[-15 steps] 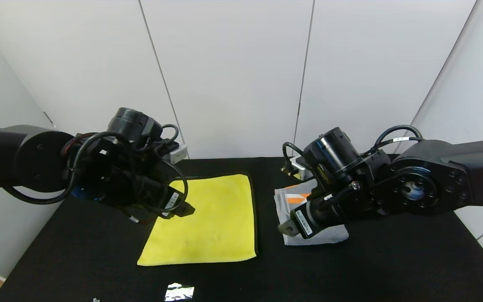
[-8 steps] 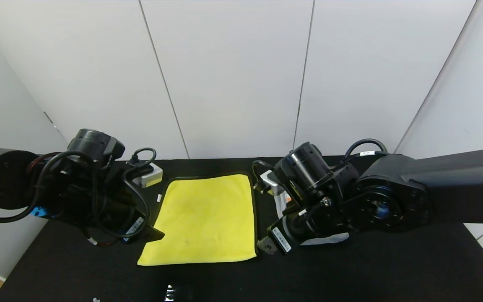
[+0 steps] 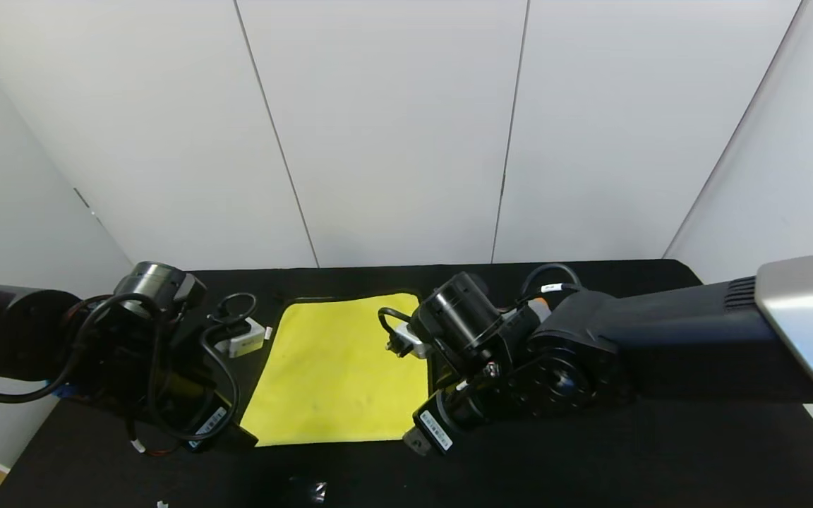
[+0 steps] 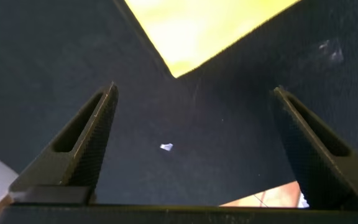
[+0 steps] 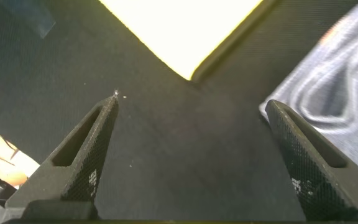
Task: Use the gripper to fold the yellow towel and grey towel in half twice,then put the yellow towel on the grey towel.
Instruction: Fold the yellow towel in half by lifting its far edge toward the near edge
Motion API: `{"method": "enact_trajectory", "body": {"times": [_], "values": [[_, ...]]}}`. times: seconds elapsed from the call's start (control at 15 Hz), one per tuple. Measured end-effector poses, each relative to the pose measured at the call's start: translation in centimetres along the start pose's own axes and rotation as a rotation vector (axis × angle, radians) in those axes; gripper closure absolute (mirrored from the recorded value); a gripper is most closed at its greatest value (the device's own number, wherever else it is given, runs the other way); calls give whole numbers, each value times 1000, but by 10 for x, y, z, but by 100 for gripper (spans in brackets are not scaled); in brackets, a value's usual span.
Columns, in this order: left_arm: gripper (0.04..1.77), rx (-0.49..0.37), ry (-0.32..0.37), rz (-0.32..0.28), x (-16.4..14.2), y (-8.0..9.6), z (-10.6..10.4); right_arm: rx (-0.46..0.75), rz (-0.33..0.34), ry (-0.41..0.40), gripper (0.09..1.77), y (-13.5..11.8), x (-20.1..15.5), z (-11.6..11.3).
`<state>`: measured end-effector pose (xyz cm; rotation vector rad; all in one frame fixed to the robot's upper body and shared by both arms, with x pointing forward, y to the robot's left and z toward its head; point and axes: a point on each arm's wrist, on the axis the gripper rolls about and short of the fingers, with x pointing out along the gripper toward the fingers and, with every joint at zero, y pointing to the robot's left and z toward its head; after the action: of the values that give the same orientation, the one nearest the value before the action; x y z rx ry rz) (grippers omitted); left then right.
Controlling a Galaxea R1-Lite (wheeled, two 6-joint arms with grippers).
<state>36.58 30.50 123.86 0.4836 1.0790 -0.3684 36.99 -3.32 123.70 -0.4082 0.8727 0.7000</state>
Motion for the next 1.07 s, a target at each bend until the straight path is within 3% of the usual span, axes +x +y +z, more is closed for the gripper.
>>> {"method": "enact_trajectory", "body": {"times": [0.33,1.07], "values": [[9,9,57,-69,25,4,-6,-21,9,31,15,11,22,-2],[9,7,132,-114,64,9,1,-29,-45,56,15,23,59,0]]}}
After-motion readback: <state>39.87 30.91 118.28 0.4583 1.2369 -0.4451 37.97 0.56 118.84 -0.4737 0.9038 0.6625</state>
